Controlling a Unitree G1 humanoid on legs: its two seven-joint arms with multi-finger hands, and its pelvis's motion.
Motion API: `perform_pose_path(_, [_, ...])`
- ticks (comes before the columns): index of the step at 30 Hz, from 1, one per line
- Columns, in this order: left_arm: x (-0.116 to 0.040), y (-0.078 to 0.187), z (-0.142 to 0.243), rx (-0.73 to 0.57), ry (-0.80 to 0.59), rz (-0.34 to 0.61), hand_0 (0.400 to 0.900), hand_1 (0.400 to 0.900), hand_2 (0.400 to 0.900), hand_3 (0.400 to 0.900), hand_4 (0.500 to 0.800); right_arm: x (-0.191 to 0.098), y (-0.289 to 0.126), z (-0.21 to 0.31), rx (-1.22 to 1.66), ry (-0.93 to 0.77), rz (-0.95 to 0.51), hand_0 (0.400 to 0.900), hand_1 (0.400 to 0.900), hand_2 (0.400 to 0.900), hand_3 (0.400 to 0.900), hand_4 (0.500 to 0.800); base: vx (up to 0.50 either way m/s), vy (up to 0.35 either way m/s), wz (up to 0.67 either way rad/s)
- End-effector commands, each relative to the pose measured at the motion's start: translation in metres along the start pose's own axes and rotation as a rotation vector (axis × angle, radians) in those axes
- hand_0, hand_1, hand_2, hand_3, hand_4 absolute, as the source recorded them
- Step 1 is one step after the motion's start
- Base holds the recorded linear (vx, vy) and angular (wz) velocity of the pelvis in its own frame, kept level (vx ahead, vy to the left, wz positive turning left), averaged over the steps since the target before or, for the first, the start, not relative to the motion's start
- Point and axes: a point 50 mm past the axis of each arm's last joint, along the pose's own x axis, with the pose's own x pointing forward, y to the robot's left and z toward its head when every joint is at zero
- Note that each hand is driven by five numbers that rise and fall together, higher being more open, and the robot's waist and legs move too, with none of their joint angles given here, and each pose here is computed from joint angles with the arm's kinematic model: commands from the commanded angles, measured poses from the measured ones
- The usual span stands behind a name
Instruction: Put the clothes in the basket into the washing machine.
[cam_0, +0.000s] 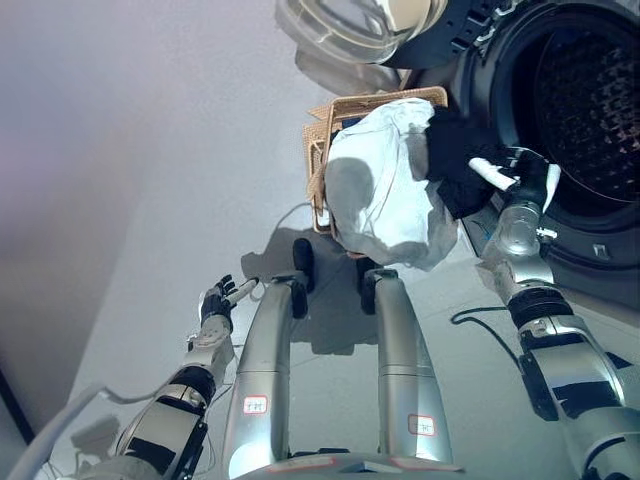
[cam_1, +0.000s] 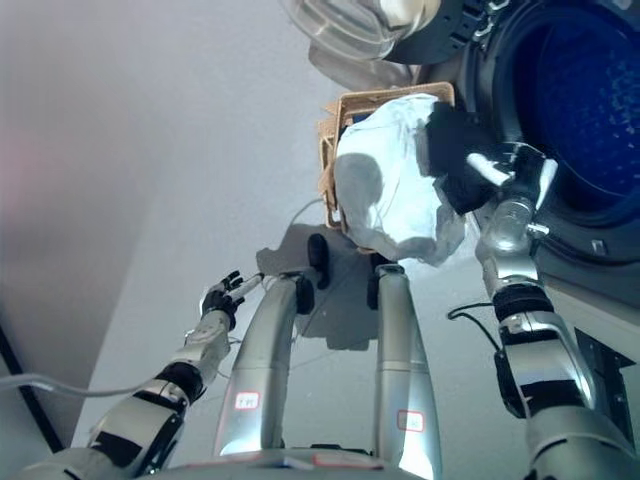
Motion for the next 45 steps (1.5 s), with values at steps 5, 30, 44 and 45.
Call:
perform_pose_path(5, [-0.006, 0.034, -0.038, -0.013, 0.125, 0.102, 0.900, 0.900, 0.900, 0.900, 0.800, 0.023, -0.002, 0.065, 0.567, -0.104, -0.105, 0.400, 0.400, 0.400, 0.400, 0.500, 0.033, -0.022, 0.00])
perform_pose_path(30, [-0.015, 0.000, -0.049, 0.026, 0.124, 0.032, 0.900, 0.900, 0.900, 0.900, 0.800, 0.036, -0.034, 0.186, 0.616, -0.321, -0.461, 0.457, 0.457, 0.457, 0.457, 0.534, 0.035, -0.026, 0.02])
perform_pose_path(44, [-0.015, 0.005, -0.052, 0.013, 0.135, 0.051, 0.900, 0.900, 0.900, 0.900, 0.800, 0.034, -0.019, 0.171, 0.532, -0.342, -0.381, 0.900, 0.900, 0.900, 0.900, 0.800, 0.000, 0.000, 0.00])
perform_pose_path(45, [-0.015, 0.006, -0.052, 0.012, 0.135, 0.054, 0.900, 0.900, 0.900, 0.900, 0.800, 0.033, -0.015, 0.169, 0.491, -0.349, -0.362, 0.900, 0.900, 0.900, 0.900, 0.800, 0.000, 0.000, 0.00])
